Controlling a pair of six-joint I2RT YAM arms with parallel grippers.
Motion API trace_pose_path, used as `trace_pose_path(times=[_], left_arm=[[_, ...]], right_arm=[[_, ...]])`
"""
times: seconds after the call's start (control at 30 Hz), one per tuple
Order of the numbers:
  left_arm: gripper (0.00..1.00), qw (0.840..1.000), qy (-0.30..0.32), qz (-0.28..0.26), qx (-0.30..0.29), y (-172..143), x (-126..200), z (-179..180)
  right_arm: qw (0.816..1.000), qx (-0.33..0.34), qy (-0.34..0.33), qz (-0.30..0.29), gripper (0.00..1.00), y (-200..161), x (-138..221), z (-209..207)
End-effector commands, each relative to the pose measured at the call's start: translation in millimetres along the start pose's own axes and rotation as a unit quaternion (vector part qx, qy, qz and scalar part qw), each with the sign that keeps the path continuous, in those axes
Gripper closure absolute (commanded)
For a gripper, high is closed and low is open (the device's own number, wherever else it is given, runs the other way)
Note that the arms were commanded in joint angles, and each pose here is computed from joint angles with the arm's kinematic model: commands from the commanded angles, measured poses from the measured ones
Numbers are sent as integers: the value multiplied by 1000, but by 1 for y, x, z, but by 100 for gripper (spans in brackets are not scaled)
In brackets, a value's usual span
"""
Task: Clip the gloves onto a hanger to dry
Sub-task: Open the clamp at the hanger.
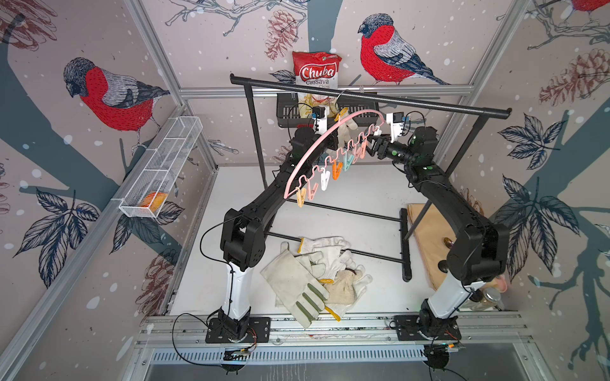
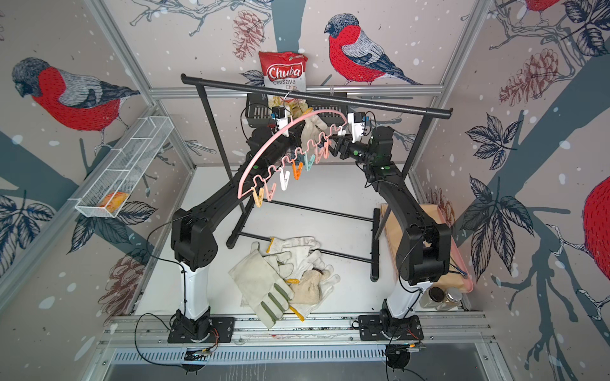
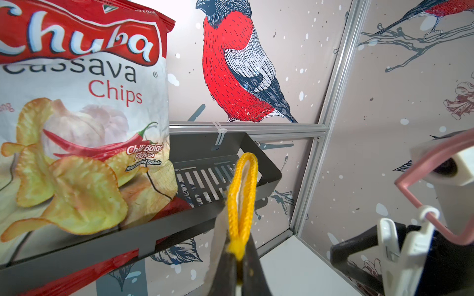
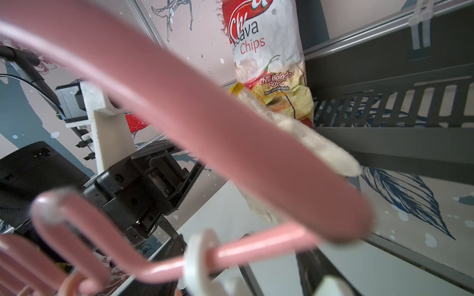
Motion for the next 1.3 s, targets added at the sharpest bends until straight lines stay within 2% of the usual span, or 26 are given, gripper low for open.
trace_pose_path(times=[0.0,0.13,0.4,0.67,0.8,1.0,1.27], left_arm=[[100,1000,-8,-20,-4,9,-1,-4],[100,1000,-6,-19,-9,8,-1,-3],[100,1000,-8,-18,-8,5,-3,-2],[100,1000,-15,-23,-2,7,-3,-6],[100,1000,-13,-21,-8,7,-2,-6],[100,1000,-12,-18,-11,7,-1,-5],[100,1000,-10,-19,-12,7,-1,-5]], right_arm=[[999,-20,-35,4,30,-3,1,-5],[996,-50,-70,11,31,-12,8,-4],[991,-52,-116,34,30,-25,29,17],[993,-44,-99,50,27,-22,36,30],[993,-52,-103,35,26,-10,37,32],[990,-109,-89,-27,26,6,45,37],[983,-135,-123,-15,28,2,59,30]])
Point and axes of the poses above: each gripper's point midway between its finger pads, its own x axis back along the fingers, its own z axis along the line the jaws close on, y = z × x, the point moved 5 cm from there along x, back along the fingers, and after that the axes turned 7 degrees about x, right-handed, at the moved point
